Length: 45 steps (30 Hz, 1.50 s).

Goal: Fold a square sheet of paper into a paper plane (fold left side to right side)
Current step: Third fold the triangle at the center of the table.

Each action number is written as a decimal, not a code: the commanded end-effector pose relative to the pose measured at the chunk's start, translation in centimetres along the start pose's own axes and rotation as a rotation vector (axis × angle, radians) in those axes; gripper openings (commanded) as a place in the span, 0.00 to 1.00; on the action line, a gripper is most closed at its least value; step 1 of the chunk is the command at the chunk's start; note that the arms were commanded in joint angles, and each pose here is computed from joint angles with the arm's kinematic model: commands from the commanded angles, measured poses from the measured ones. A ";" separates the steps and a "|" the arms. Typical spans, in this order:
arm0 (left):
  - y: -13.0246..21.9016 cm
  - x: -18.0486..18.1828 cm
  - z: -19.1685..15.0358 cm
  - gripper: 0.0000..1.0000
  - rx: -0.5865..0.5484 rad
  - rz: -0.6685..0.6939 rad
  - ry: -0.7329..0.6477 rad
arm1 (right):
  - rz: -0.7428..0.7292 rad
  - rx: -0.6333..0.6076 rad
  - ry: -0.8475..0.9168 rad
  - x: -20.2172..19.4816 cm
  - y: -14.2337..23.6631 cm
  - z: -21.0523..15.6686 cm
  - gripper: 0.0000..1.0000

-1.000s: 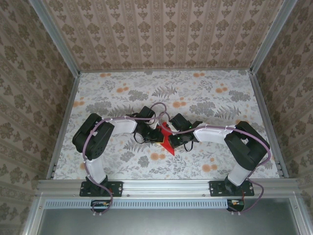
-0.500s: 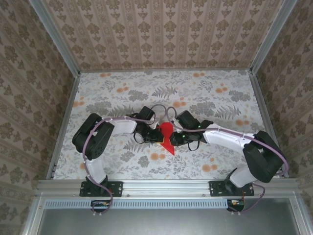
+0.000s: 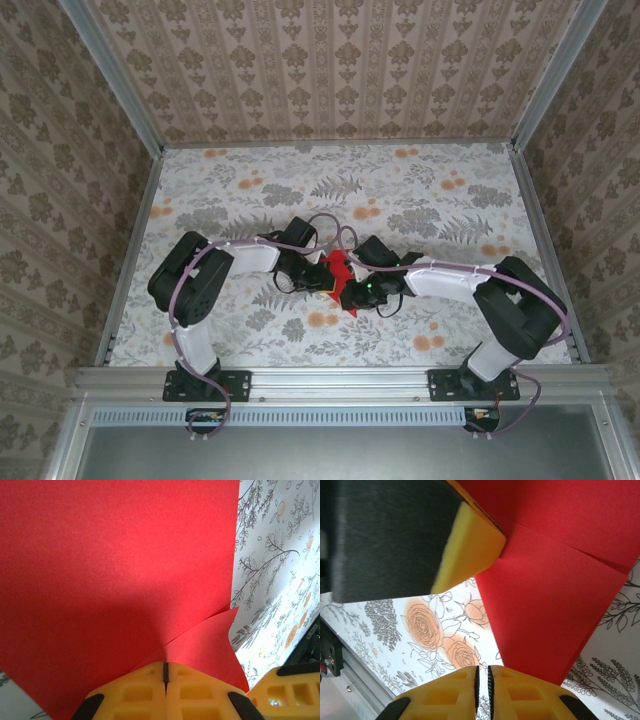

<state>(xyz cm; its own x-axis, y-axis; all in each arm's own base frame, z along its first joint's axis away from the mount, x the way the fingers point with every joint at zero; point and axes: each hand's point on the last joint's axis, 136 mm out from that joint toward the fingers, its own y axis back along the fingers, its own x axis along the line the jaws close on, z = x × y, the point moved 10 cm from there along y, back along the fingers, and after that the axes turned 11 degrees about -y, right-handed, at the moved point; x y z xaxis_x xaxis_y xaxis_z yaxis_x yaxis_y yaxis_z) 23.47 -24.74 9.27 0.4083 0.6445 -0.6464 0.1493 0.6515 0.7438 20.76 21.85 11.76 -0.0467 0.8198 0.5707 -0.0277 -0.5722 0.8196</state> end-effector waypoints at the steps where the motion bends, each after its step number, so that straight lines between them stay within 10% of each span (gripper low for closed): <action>1: -0.8 1.8 -1.3 0.06 0.055 0.093 0.048 | 0.007 0.023 -0.015 0.3 -0.3 0.1 0.16; 45: 4.1 -2.8 -1.0 0.10 -0.098 0.018 -0.104 | -0.285 0.144 -0.095 -4.0 -3.0 -1.4 0.00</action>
<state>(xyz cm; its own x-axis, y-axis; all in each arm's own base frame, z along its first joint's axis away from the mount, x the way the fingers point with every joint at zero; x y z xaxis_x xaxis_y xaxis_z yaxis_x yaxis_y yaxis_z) 23.03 -23.90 13.85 0.4846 0.6344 -0.6022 0.0401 0.6716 0.7398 21.09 21.92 9.93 -0.0005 0.8796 0.4758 0.0348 -0.4754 0.8791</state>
